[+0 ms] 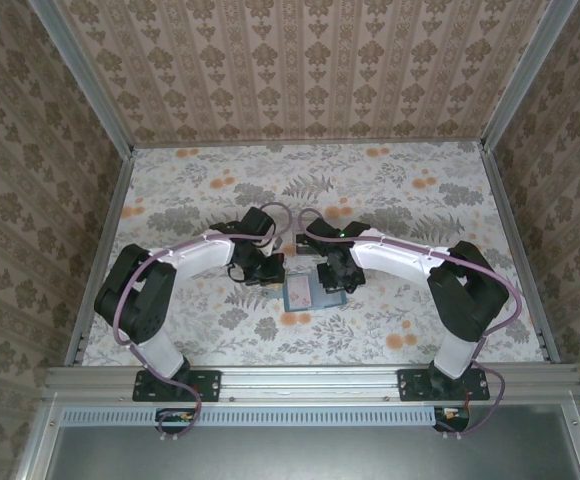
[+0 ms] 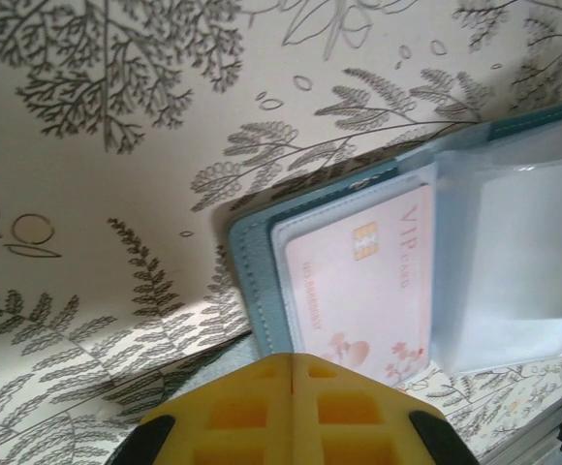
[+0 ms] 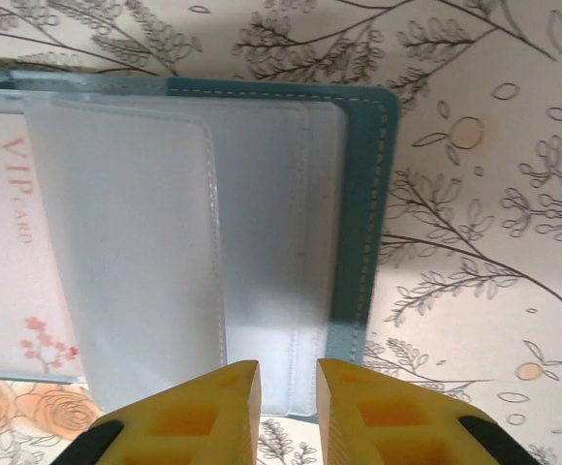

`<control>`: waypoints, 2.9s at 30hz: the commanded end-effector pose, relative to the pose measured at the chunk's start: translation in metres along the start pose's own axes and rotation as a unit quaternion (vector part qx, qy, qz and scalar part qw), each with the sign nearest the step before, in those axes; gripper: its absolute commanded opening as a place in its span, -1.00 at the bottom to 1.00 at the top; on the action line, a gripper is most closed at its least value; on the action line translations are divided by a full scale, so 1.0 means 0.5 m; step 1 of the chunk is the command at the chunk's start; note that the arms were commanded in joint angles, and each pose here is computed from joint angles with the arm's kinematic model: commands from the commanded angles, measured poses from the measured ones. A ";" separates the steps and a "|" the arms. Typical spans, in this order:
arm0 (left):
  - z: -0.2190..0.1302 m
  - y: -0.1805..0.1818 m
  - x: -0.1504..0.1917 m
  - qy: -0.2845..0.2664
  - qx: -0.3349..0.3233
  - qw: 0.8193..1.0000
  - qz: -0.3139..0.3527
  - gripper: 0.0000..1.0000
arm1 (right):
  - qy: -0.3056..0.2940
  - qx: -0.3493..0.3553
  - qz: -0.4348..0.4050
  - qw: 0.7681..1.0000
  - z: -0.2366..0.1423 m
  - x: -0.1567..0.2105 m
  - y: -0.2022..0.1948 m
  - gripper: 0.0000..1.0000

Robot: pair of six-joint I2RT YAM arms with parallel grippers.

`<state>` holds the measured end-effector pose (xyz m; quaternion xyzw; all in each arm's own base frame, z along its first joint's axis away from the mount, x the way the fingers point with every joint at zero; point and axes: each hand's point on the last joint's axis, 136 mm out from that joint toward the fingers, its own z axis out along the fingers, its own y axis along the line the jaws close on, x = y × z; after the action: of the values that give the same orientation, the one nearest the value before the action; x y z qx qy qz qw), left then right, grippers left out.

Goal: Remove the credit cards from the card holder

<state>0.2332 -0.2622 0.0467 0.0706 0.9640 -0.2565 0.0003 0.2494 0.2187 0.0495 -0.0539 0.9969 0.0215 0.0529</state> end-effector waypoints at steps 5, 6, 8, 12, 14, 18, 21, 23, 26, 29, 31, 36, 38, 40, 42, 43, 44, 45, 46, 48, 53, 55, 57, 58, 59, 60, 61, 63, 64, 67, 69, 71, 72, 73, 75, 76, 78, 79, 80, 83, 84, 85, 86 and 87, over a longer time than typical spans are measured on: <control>0.007 -0.047 0.004 0.006 0.027 1.000 -0.001 -1.00 | -0.011 -0.063 -0.003 0.998 -0.030 -0.028 0.053 -0.55; 0.011 -0.050 0.005 0.007 0.029 1.000 -0.001 -1.00 | -0.009 -0.063 -0.004 0.998 -0.030 -0.029 0.053 -0.54; 0.016 -0.056 0.006 0.009 0.032 0.999 0.000 -1.00 | -0.009 -0.060 -0.004 0.998 -0.031 -0.029 0.050 -0.53; 0.028 -0.070 0.003 0.014 0.039 0.999 0.005 -1.00 | -0.012 -0.040 -0.003 0.999 -0.037 -0.027 0.031 -0.49; 0.036 -0.079 0.003 0.020 0.043 0.999 0.010 -1.00 | -0.015 -0.036 -0.002 0.999 -0.042 -0.027 0.023 -0.49; 0.053 -0.096 -0.003 0.028 0.049 0.998 0.017 -1.00 | -0.019 -0.040 0.003 0.999 -0.051 -0.025 0.017 -0.49; 0.062 -0.112 -0.010 0.031 0.055 0.998 0.023 -0.99 | -0.022 -0.042 0.008 0.999 -0.059 -0.022 0.012 -0.50; 0.067 -0.123 -0.017 0.031 0.060 0.997 0.028 -0.99 | -0.031 -0.050 0.011 0.998 -0.069 -0.026 0.013 -0.52; 0.079 -0.136 -0.023 0.037 0.069 0.996 0.031 -0.99 | -0.040 -0.075 0.021 0.996 -0.081 -0.028 0.022 -0.53; 0.086 -0.145 -0.025 0.041 0.074 0.996 0.034 -0.99 | -0.038 -0.114 0.033 0.992 -0.081 -0.028 0.042 -0.54; 0.090 -0.146 -0.025 0.044 0.075 0.996 0.034 -0.98 | -0.031 -0.145 0.044 0.988 -0.073 -0.025 0.059 -0.57; 0.098 -0.141 -0.016 0.051 0.071 0.996 0.032 -0.96 | -0.012 -0.183 0.065 0.981 -0.038 -0.019 0.076 -0.62; 0.094 -0.137 -0.016 0.048 0.068 0.996 0.031 -0.96 | -0.006 -0.181 0.070 0.981 -0.020 -0.015 0.071 -0.65; 0.085 -0.131 -0.014 0.042 0.061 0.997 0.030 -0.97 | 0.006 -0.177 0.076 0.981 -0.003 -0.007 0.063 -0.66; 0.075 -0.116 -0.013 0.035 0.051 0.998 0.026 -0.98 | 0.000 -0.187 0.077 0.979 0.004 -0.015 0.069 -0.66; 0.067 -0.110 -0.013 0.030 0.048 0.998 0.024 -0.98 | 0.002 -0.191 0.078 0.978 0.006 -0.016 0.072 -0.66; 0.062 -0.104 -0.012 0.027 0.046 0.998 0.022 -0.98 | 0.003 -0.197 0.077 0.977 0.007 -0.016 0.076 -0.67; 0.056 -0.096 -0.011 0.024 0.044 0.999 0.017 -0.98 | 0.005 -0.207 0.078 0.975 0.008 -0.018 0.082 -0.66; 0.050 -0.088 -0.011 0.021 0.041 0.999 0.013 -0.98 | 0.007 -0.217 0.080 0.973 0.009 -0.019 0.090 -0.65; 0.040 -0.073 -0.008 0.017 0.037 0.999 0.006 -0.98 | 0.009 -0.235 0.082 0.969 0.009 -0.024 0.104 -0.64; 0.023 -0.039 0.004 0.012 0.027 1.000 -0.007 -0.99 | 0.015 -0.262 0.083 0.961 0.013 -0.038 0.131 -0.63; 0.021 -0.031 0.008 0.013 0.026 1.000 -0.011 -0.99 | 0.018 -0.265 0.082 0.961 0.018 -0.044 0.138 -0.63; 0.024 -0.024 0.013 0.018 0.026 0.999 -0.014 -0.99 | 0.021 -0.266 0.082 0.960 0.025 -0.050 0.144 -0.63; 0.027 -0.023 0.015 0.020 0.026 0.999 -0.014 -0.99 | 0.023 -0.267 0.081 0.960 0.028 -0.052 0.146 -0.63; 0.030 -0.021 0.017 0.023 0.025 0.999 -0.015 -0.99 | 0.024 -0.267 0.080 0.960 0.030 -0.054 0.149 -0.61; 0.033 -0.020 0.018 0.024 0.026 0.999 -0.016 -0.99 | 0.025 -0.267 0.080 0.960 0.034 -0.056 0.150 -0.57; 0.035 -0.019 0.019 0.025 0.027 0.999 -0.017 -0.99 | 0.027 -0.266 0.080 0.960 0.037 -0.056 0.151 -0.55; 0.040 -0.017 0.020 0.027 0.027 0.999 -0.018 -0.99 | 0.031 -0.264 0.079 0.961 0.044 -0.058 0.153 -0.53; 0.042 -0.015 0.021 0.029 0.026 0.999 -0.019 -0.99 | 0.032 -0.263 0.079 0.961 0.047 -0.058 0.152 -0.52; 0.045 -0.012 0.021 0.030 0.024 0.999 -0.020 -0.99 | 0.035 -0.256 0.079 0.963 0.055 -0.055 0.148 -0.52; 0.046 -0.003 0.024 0.031 0.013 0.999 -0.021 -0.99 | 0.037 -0.249 0.078 0.965 0.061 -0.052 0.143 -0.51; 0.048 0.005 0.026 0.034 0.003 0.999 -0.020 -0.99 | 0.037 -0.244 0.077 0.966 0.064 -0.050 0.139 -0.51; 0.048 0.008 0.028 0.034 -0.001 0.999 -0.020 -0.99 | 0.040 -0.238 0.076 0.968 0.068 -0.047 0.136 -0.51; 0.048 0.011 0.029 0.035 -0.004 0.999 -0.020 -0.99 | 0.039 -0.232 0.076 0.969 0.070 -0.047 0.132 -0.51; 0.048 0.014 0.030 0.035 -0.007 0.999 -0.018 -0.99 | 0.040 -0.216 0.074 0.973 0.076 -0.043 0.121 -0.50; 0.048 0.017 0.031 0.036 -0.009 0.999 -0.019 -0.99 | 0.039 -0.209 0.072 0.975 0.076 -0.043 0.116 -0.50; 0.051 0.022 0.035 0.038 -0.014 0.999 -0.019 -0.99 | 0.038 -0.189 0.068 0.979 0.077 -0.041 0.103 -0.50; 0.052 0.026 0.034 0.037 -0.018 0.999 -0.019 -0.99 | 0.036 -0.182 0.067 0.980 0.076 -0.040 0.097 -0.49; 0.054 0.031 0.035 0.038 -0.024 0.999 -0.020 -0.99 | 0.034 -0.177 0.065 0.982 0.073 -0.041 0.094 -0.49; 0.061 0.041 0.039 0.044 -0.032 0.998 -0.021 -1.00 | 0.031 -0.172 0.062 0.983 0.065 -0.043 0.091 -0.49; 0.064 0.045 0.041 0.046 -0.035 0.998 -0.021 -1.00 | 0.030 -0.173 0.061 0.983 0.063 -0.043 0.091 -0.49; 0.065 0.047 0.042 0.048 -0.036 0.998 -0.023 -1.00 | 0.029 -0.172 0.061 0.983 0.061 -0.043 0.090 -0.49; 0.065 0.048 0.042 0.048 -0.036 0.998 -0.023 -1.00 | 0.027 -0.171 0.061 0.983 0.059 -0.045 0.089 -0.49; 0.066 0.049 0.043 0.048 -0.037 0.998 -0.022 -1.00 | 0.026 -0.169 0.061 0.983 0.057 -0.045 0.087 -0.49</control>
<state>0.2233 -0.2682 0.0190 0.0589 0.9673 -0.2446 -0.0314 0.2703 0.2790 0.0238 0.0001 0.9741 0.2258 0.0118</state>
